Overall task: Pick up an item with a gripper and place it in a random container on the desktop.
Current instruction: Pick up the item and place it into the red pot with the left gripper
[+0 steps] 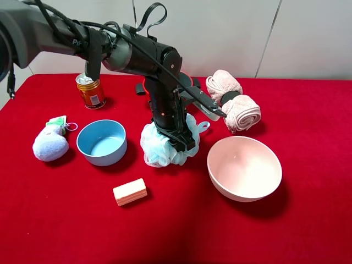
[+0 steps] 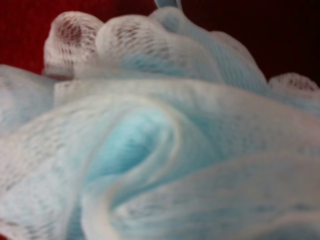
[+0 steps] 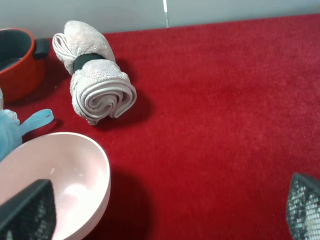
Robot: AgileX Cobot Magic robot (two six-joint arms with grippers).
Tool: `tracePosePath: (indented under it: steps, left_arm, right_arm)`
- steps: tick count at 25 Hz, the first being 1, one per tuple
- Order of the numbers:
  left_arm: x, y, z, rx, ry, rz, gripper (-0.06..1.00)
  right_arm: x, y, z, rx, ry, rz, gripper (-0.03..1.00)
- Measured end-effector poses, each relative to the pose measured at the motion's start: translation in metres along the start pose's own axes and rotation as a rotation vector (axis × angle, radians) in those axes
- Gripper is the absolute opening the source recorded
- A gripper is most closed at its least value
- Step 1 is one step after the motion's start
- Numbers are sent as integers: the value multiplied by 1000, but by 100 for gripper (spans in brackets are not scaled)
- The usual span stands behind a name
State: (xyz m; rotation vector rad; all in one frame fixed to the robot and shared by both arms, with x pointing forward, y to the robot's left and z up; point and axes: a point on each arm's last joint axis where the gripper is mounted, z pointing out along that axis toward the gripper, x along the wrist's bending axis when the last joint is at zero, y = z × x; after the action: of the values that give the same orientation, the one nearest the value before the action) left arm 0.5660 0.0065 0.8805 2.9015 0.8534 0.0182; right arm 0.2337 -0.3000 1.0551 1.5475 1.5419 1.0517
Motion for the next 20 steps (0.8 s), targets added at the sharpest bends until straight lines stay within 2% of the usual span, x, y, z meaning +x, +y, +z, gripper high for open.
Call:
tracePosePath:
  steps: [11,20]
  left_arm:
    - [-2,-2,-15,12,-13,-4,53]
    - [-6,-5,-52,1,-19,-4,53]
  right_arm:
    - [0,0,0,0,0,0,69]
    - [0,0,0,0,0,0,69]
